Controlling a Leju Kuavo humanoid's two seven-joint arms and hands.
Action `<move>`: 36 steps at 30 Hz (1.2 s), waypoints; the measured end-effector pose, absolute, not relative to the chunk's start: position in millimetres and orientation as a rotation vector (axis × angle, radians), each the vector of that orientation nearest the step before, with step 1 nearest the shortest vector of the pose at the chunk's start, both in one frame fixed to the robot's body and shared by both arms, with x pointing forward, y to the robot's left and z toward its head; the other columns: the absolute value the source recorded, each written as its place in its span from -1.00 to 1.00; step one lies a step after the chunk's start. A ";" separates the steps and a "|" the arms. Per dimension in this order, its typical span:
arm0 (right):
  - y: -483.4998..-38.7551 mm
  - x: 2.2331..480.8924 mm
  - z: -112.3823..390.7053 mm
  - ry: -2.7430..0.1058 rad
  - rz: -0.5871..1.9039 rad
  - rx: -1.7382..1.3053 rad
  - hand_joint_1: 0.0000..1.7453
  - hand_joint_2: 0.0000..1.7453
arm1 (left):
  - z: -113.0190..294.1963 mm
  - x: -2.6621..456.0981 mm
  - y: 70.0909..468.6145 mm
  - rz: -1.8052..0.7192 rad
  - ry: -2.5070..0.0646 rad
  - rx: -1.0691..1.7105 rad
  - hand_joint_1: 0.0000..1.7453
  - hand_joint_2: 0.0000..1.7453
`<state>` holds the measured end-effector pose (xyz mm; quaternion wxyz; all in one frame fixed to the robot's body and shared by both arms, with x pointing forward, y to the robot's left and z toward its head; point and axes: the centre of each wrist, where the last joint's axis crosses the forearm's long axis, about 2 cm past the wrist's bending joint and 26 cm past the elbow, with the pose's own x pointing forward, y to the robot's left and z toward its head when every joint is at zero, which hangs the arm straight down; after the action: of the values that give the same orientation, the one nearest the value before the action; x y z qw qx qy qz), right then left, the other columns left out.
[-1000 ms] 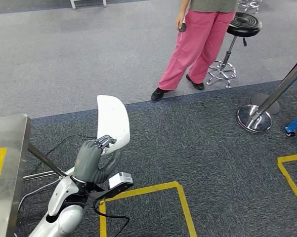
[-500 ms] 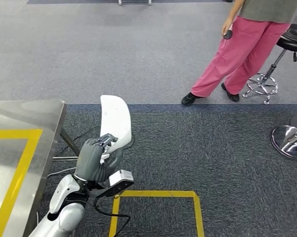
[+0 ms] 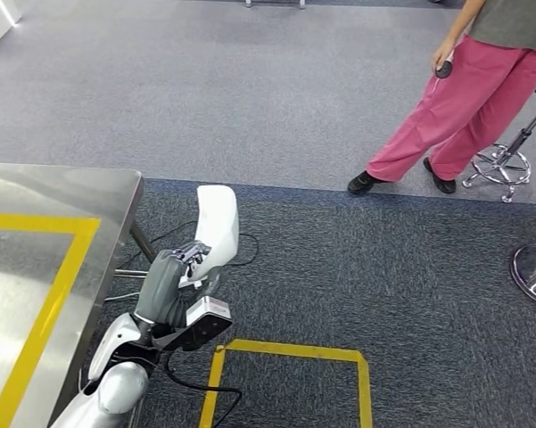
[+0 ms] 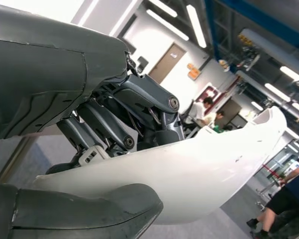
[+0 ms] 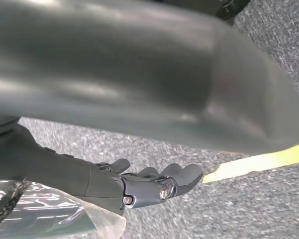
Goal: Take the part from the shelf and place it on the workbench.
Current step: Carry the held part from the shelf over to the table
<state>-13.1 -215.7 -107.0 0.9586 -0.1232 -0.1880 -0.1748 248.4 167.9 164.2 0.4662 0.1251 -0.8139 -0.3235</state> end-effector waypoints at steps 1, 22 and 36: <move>-215.8 -13.1 -107.0 -0.380 -0.355 -0.250 -1.00 -1.00 | 164.3 248.6 168.1 -0.789 -1.995 0.299 1.00 1.00; -215.8 -12.9 -107.0 -0.372 -0.352 -0.245 -1.00 -1.00 | 164.2 250.7 171.9 -0.748 -1.972 0.264 1.00 1.00; -216.3 -13.0 -107.1 -0.373 -0.346 -0.244 -1.00 -1.00 | 164.2 251.1 173.4 -0.730 -1.971 0.272 1.00 1.00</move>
<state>-13.0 -216.3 -107.1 0.9605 -0.1206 -0.1842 -0.1705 251.1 173.4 164.2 0.4891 0.1118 -0.8112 -0.3003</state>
